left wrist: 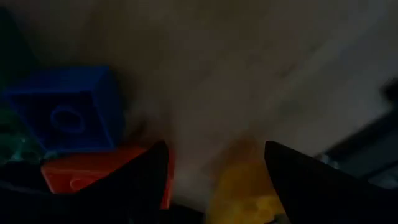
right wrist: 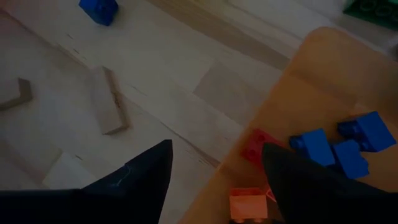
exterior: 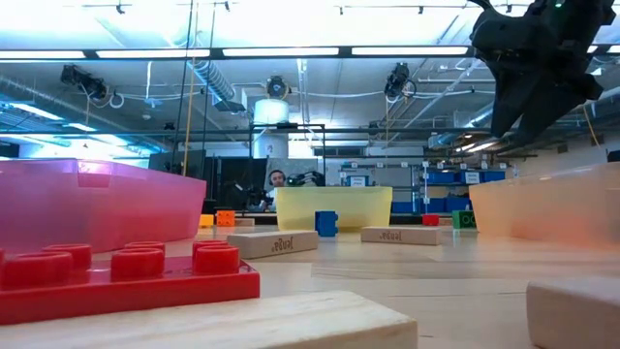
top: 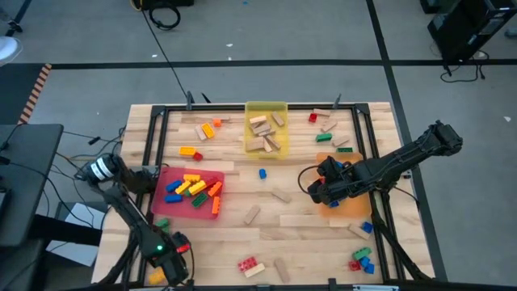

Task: Sort blocks by size
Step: Put the 3 stud yellow game piece into the pink bin

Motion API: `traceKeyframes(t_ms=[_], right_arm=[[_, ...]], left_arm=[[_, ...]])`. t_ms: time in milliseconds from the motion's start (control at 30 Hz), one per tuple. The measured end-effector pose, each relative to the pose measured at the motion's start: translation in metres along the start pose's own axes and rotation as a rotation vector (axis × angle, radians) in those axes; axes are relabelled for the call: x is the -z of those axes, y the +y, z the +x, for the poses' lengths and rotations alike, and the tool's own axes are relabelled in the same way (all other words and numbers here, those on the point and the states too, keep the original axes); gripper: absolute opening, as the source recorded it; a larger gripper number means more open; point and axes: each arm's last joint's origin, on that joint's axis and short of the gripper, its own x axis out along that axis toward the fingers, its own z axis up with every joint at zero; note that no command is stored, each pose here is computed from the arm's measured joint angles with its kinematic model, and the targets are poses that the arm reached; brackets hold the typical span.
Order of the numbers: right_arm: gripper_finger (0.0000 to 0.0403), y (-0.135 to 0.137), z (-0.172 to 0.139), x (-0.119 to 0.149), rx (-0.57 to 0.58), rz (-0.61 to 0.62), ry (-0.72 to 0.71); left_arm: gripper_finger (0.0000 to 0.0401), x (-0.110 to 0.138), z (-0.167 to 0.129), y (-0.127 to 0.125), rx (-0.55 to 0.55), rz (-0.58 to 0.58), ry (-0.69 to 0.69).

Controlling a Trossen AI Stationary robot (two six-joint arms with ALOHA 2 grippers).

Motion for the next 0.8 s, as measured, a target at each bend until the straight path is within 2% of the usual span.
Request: traceKeyframes(t_ms=[200, 467, 800], right_arm=[[0.0258, 0.002, 0.0, -0.001, -0.02, 0.009, -0.005], [0.0263, 0.003, 0.0, -0.001, -0.026, 0.013, -0.006], [0.0258, 0.001, 0.002, -0.005, -0.016, 0.036, -0.01]], left_arm=[[0.0273, -0.003, 0.009, -0.001, -0.034, -0.011, 0.013], [0.0273, -0.002, 0.01, -0.002, -0.025, -0.006, 0.028], [0.0273, -0.001, 0.009, -0.012, 0.074, 0.046, 0.06]])
